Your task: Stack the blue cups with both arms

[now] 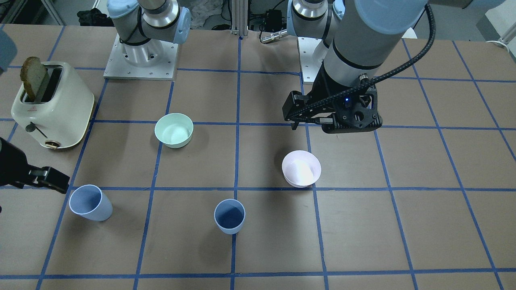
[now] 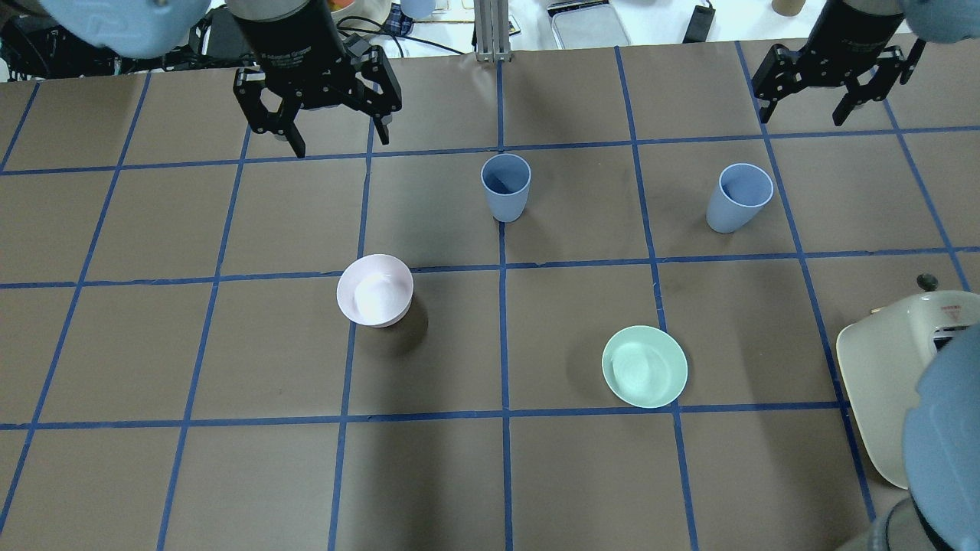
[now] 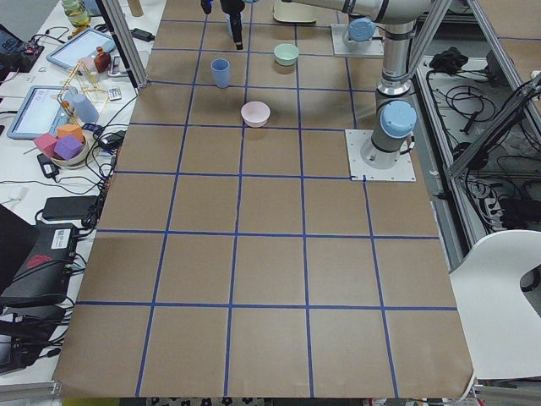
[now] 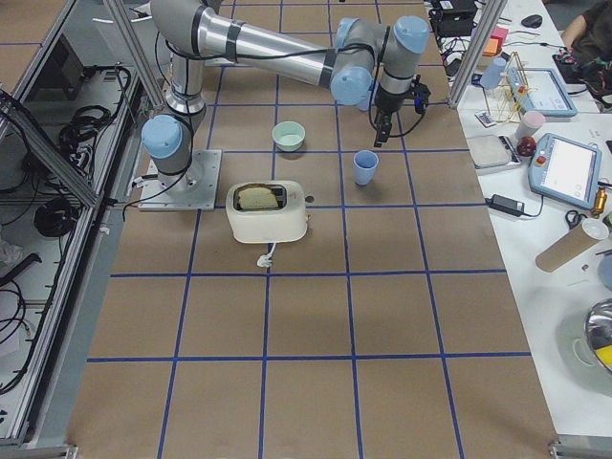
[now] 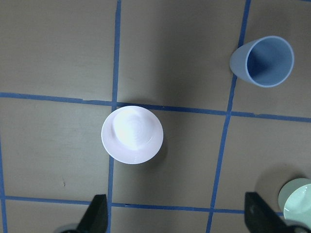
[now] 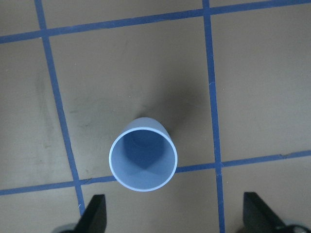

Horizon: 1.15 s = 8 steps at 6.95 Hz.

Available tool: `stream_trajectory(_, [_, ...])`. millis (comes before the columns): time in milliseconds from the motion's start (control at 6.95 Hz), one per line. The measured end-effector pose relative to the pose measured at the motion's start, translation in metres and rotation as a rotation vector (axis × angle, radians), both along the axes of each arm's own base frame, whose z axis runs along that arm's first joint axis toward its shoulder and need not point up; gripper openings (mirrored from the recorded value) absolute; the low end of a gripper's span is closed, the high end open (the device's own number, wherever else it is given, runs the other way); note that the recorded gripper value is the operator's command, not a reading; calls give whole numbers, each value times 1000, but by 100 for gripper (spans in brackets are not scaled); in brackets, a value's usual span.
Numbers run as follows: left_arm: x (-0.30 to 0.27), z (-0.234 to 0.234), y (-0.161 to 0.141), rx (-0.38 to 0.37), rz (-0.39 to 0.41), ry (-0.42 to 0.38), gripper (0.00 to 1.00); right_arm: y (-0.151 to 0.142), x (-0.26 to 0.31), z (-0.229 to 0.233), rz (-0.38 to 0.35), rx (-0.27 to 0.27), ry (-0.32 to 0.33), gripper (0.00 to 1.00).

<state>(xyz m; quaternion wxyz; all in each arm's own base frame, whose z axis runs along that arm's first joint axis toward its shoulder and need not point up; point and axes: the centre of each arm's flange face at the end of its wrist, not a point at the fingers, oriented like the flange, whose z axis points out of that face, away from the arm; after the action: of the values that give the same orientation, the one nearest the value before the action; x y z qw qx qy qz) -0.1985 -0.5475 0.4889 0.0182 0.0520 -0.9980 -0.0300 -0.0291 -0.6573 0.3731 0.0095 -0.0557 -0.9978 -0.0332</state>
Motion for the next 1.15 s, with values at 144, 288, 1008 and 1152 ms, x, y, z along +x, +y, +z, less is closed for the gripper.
stream_trajectory(144, [12, -2, 10, -35, -14, -9, 100, -8, -5, -30, 10, 17, -5, 100])
stream_trajectory(288, [23, 0, 16, -52, -23, -18, 100, -8, -6, -52, 23, 29, -9, 100])
stream_trajectory(1008, [43, 6, 20, -74, -62, -17, 100, 13, -5, -112, 37, 73, -23, 11])
stream_trajectory(1152, [43, 7, 21, -75, -64, -19, 100, 13, -5, -118, 37, 57, -22, 2])
